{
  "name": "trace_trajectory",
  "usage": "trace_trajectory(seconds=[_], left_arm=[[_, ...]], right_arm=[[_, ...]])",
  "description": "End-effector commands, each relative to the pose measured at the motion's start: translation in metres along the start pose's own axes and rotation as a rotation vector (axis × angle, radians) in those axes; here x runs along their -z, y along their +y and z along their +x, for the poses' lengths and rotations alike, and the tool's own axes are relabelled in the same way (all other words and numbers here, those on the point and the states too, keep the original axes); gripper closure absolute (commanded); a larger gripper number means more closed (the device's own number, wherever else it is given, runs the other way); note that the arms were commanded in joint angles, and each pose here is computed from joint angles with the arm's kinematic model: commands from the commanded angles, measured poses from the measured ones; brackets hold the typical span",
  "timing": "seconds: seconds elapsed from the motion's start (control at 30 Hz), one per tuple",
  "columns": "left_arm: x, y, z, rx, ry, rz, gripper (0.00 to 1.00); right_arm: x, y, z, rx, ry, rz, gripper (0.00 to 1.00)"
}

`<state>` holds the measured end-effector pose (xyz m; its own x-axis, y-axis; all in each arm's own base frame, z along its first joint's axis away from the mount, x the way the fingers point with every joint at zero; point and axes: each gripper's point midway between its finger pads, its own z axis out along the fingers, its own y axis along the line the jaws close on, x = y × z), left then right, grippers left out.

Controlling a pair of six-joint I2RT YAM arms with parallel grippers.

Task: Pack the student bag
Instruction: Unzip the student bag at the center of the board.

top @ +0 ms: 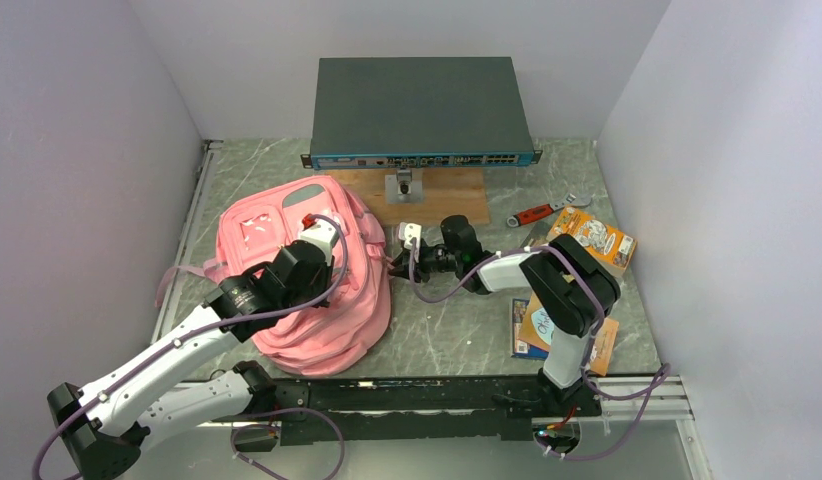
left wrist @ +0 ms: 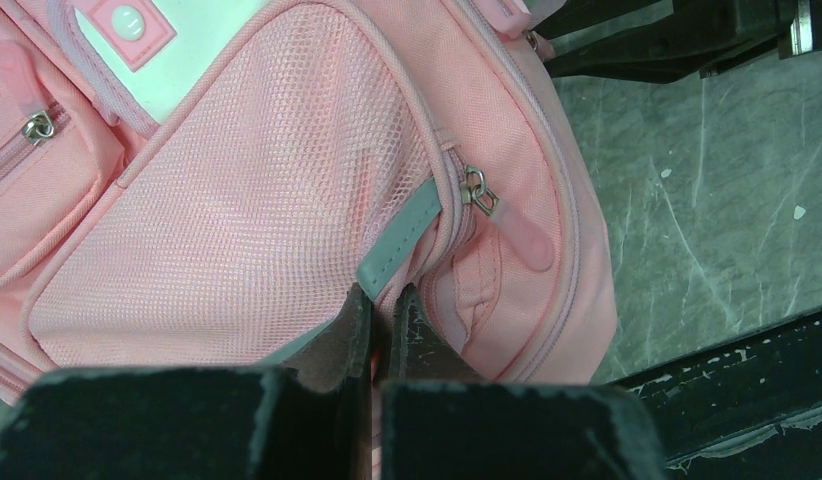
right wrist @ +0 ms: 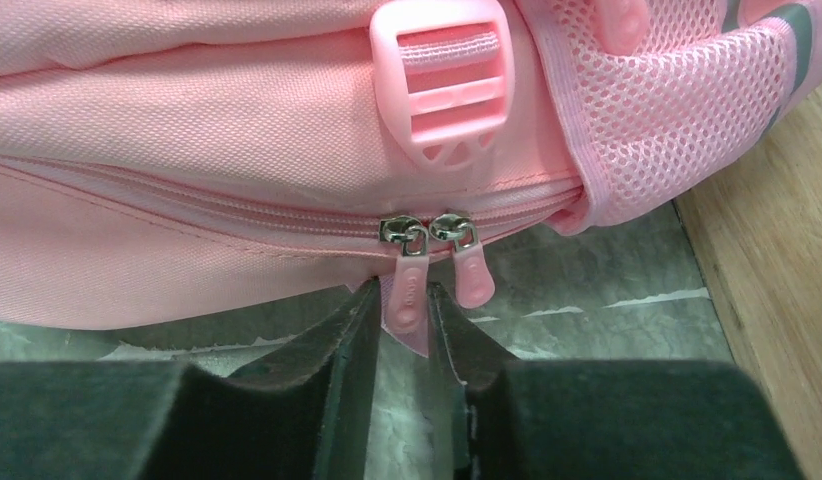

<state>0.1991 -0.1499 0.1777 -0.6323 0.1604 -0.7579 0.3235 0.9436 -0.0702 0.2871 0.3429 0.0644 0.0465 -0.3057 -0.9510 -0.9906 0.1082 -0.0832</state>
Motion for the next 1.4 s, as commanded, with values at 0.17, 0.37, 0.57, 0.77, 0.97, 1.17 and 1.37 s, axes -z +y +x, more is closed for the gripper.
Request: trace_trajectory(seconds=[0.17,0.37,0.57,0.77,0.97,1.17,1.37], left_arm=[[0.016,-0.013,-0.053,0.048,-0.177,0.057,1.0],[0.007,-0.007,-0.055,0.075,-0.162,0.005,1.0],[-0.009,0.018,-0.065,0.175,-0.113,-0.141,1.0],[-0.019,0.042,-0.075,0.271,-0.123,-0.259,1.0],[-0.023,0.027,-0.102,0.359,-0.179,-0.196,1.0],[-0.033,0.01,-0.125,0.445,-0.205,-0.133,1.0],[-0.05,-0.009,-0.144,0.48,-0.197,-0.082,1.0]], right_arm=[[0.005,-0.008,-0.028,0.033,-0.04,0.048,0.89],[0.008,0.0,-0.024,-0.011,0.059,0.106,1.0],[0.012,0.025,-0.013,-0.054,0.182,0.17,1.0],[0.026,0.052,-0.007,-0.102,0.245,0.217,1.0],[0.014,0.093,-0.036,-0.02,0.213,0.186,1.0],[-0.001,0.137,-0.066,0.023,0.06,0.137,1.0],[-0.003,0.142,-0.066,-0.043,0.031,0.135,1.0]])
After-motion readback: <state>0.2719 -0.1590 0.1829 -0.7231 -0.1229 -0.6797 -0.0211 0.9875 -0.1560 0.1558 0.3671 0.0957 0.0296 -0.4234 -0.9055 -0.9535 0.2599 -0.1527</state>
